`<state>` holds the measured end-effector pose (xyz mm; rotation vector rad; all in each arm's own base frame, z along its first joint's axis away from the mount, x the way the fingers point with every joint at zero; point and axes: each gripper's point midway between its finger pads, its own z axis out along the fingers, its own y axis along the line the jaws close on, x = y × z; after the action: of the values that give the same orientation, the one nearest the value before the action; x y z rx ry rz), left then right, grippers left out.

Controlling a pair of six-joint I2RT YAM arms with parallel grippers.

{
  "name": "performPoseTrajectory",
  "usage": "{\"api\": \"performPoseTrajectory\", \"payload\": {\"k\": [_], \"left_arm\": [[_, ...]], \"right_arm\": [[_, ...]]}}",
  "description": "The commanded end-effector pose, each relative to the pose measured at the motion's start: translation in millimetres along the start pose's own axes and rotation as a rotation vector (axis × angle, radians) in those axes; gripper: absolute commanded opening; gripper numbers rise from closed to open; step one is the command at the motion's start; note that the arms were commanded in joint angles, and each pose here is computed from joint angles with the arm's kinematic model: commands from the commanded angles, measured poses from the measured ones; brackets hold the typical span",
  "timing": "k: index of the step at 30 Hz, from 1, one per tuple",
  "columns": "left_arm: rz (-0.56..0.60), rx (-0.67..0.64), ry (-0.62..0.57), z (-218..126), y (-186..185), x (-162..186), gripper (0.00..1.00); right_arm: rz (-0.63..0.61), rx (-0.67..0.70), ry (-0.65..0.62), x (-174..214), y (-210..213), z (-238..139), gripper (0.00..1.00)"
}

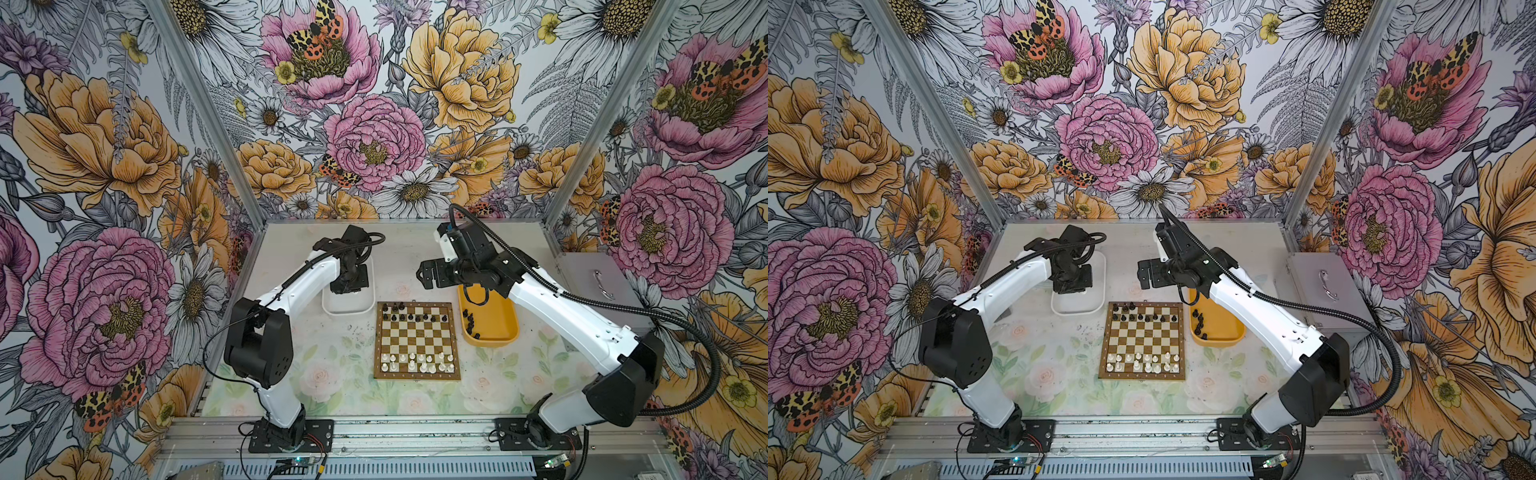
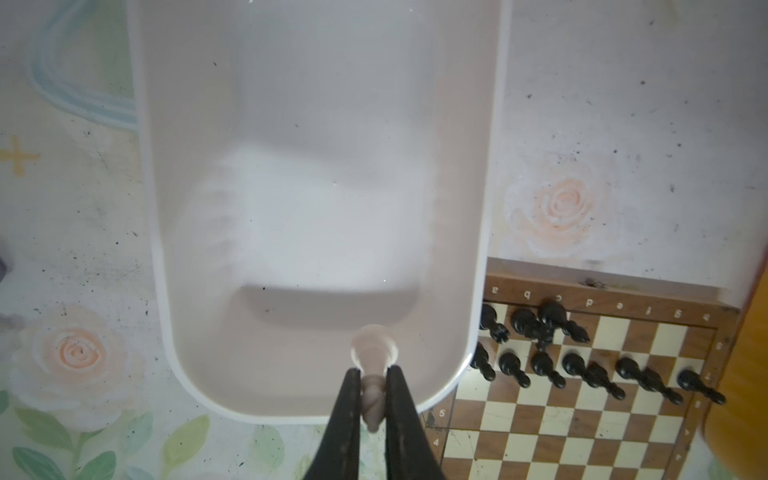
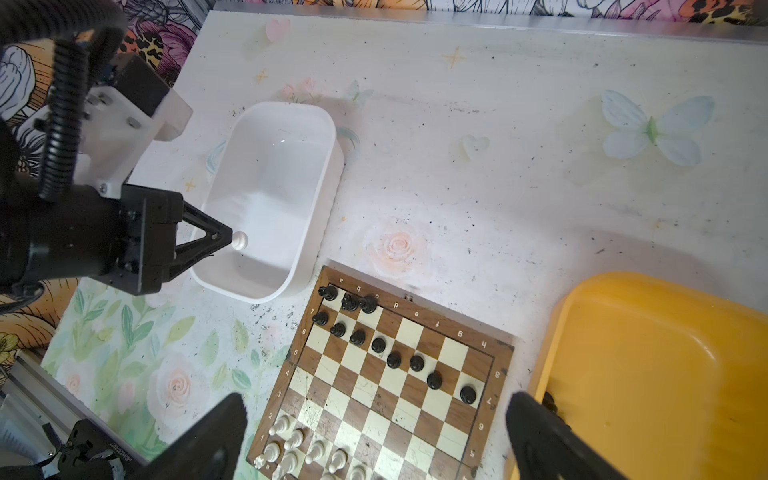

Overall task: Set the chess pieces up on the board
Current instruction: 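Carry the last white piece with the left gripper toward the board's near rank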

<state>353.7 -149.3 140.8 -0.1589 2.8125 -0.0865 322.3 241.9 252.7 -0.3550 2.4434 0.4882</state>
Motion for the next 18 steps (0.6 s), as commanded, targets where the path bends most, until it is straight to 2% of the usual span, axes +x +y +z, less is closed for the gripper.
{"api": "performPoseTrajectory", "payload": {"k": [1, 8, 14, 18], "left_arm": [[-0.009, -0.004, -0.032, -22.2, -11.5, 9.6, 0.09], [0.019, 0.015, -0.045, -44.3, -47.4, 55.1, 0.09], [0.064, 0.053, -0.008, -49.2, -88.1, 111.9, 0.09], [0.086, 0.039, -0.014, -49.3, -99.6, 143.2, 0.09]], "right_arm": [[0.008, -0.025, -0.048, 0.3, 0.7, -23.6, 1.00], [0.022, -0.045, -0.062, 30.5, -6.4, -54.6, 1.00], [0.030, -0.042, -0.063, 63.3, -17.8, -81.4, 1.00], [0.028, -0.045, -0.071, 77.5, -22.2, -100.0, 1.00]]}}
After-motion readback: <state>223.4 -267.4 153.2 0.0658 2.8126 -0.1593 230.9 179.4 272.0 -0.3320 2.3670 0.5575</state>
